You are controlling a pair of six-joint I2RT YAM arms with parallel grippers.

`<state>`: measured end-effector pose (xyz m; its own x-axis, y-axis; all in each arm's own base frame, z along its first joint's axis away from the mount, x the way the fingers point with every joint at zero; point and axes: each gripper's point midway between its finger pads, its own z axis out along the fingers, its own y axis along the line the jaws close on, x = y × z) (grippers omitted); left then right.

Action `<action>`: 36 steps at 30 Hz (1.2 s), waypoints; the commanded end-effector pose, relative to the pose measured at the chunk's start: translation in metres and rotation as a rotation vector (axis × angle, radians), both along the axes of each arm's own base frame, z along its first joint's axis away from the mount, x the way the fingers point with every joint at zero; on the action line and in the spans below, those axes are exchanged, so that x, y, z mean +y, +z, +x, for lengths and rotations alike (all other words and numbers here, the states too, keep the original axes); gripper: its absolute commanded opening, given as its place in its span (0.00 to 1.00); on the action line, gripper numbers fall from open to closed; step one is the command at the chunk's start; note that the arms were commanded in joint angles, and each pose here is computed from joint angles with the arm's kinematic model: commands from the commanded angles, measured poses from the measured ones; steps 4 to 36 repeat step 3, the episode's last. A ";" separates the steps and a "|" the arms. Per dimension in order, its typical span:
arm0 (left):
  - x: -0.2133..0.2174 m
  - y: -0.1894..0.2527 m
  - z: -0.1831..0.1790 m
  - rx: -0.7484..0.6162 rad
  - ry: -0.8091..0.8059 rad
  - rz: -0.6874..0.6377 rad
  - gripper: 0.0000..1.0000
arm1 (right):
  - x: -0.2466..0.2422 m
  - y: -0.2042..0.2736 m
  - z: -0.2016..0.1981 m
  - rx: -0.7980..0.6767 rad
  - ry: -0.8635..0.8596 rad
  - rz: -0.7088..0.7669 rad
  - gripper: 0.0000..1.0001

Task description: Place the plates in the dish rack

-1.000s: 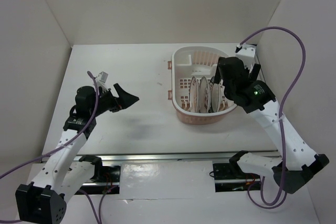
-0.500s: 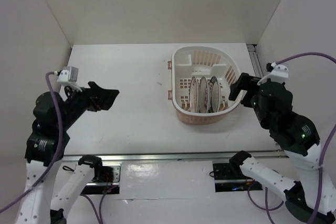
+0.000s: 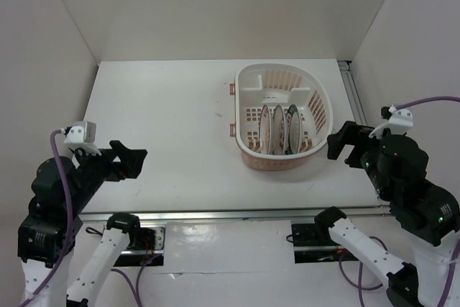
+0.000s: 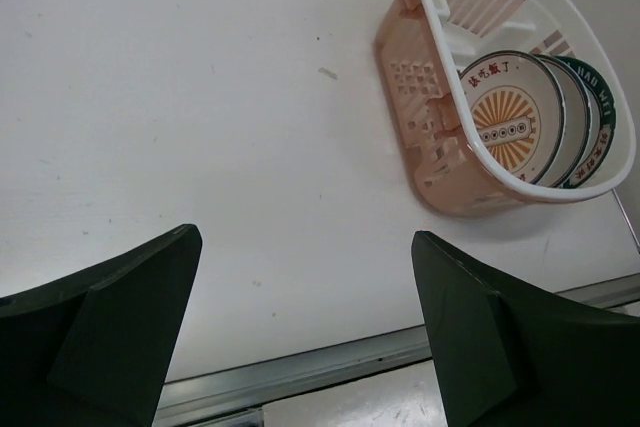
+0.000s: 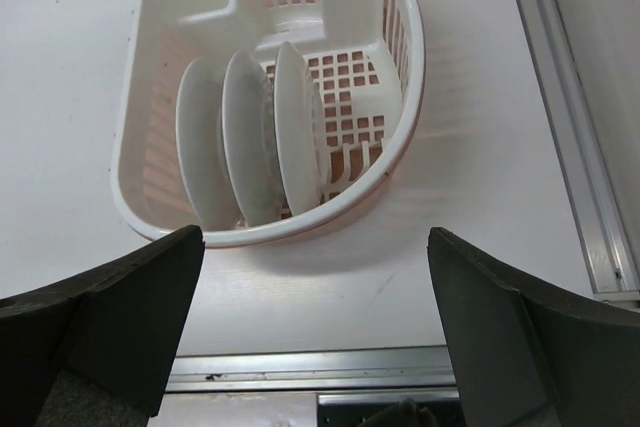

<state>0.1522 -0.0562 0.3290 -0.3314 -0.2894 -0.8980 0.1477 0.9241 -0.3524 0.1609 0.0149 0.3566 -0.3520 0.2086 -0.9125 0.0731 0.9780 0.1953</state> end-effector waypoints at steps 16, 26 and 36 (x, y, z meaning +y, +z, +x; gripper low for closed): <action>0.006 -0.004 0.001 0.007 0.024 0.026 1.00 | 0.000 0.003 -0.004 0.010 0.018 -0.014 1.00; 0.006 -0.004 0.001 0.007 0.024 0.026 1.00 | 0.000 0.003 -0.004 0.010 0.018 -0.014 1.00; 0.006 -0.004 0.001 0.007 0.024 0.026 1.00 | 0.000 0.003 -0.004 0.010 0.018 -0.014 1.00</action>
